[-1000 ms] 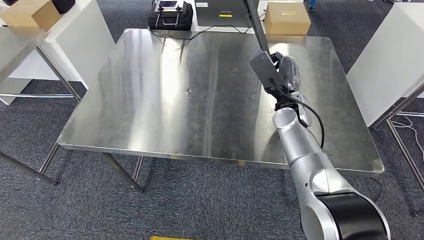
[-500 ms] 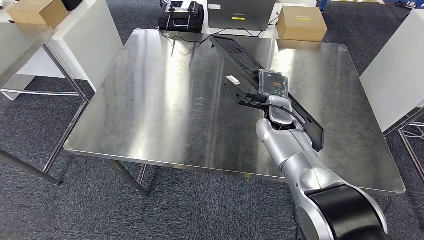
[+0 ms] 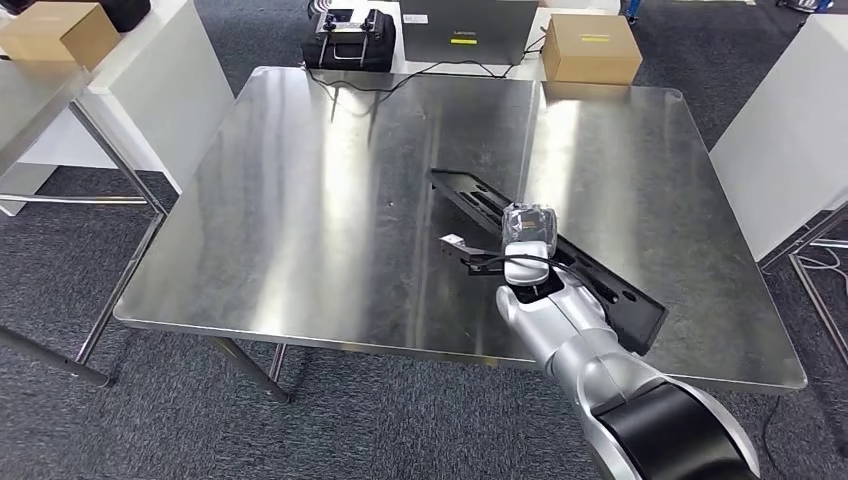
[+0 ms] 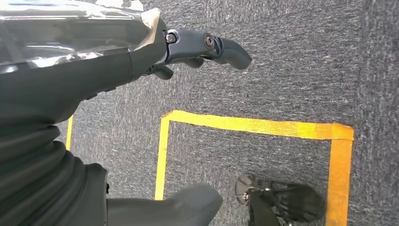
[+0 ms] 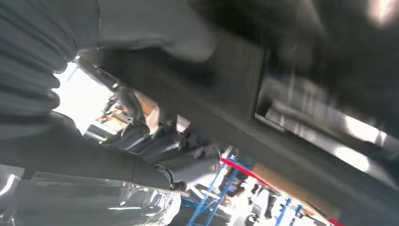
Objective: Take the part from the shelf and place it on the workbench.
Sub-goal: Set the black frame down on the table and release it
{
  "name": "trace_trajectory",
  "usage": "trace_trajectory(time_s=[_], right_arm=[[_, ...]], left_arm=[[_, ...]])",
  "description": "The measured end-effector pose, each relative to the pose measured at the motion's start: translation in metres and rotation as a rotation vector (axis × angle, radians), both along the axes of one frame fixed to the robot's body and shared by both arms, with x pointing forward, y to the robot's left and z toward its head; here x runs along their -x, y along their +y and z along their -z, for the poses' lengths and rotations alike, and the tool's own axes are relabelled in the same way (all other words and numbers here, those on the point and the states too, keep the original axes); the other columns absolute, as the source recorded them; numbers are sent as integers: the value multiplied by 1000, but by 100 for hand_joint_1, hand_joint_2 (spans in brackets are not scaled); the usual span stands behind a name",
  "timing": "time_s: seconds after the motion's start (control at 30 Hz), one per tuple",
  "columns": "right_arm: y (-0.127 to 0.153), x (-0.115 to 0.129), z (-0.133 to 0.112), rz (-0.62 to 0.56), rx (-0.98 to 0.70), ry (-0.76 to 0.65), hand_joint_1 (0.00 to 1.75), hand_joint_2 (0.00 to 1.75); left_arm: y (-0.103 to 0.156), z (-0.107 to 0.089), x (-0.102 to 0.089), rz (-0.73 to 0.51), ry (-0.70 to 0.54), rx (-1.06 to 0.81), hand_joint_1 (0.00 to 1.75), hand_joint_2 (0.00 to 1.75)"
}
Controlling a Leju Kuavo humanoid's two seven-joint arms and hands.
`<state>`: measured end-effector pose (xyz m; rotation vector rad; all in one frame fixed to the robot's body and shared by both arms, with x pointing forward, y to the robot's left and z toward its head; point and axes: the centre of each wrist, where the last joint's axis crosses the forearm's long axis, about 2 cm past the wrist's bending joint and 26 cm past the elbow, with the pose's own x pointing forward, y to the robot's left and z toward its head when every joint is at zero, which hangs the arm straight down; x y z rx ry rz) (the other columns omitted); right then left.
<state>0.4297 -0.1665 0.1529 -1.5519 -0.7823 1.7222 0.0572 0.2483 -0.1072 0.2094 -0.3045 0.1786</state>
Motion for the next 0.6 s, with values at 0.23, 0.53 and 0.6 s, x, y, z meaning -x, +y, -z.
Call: trace_trajectory(time_s=[0.23, 0.53, 0.6], right_arm=[[-25, 6, 20, 61, 13, 34, 0, 0], [-43, 10, 31, 101, 6, 50, 0, 0], [-44, 10, 33, 105, 7, 53, 0, 0]], left_arm=[[-5, 0, 1, 16, 44, 41, 0, 0], [-6, 0, 0, 15, 47, 60, 0, 0], [-6, 0, 0, 15, 47, 60, 0, 0]])
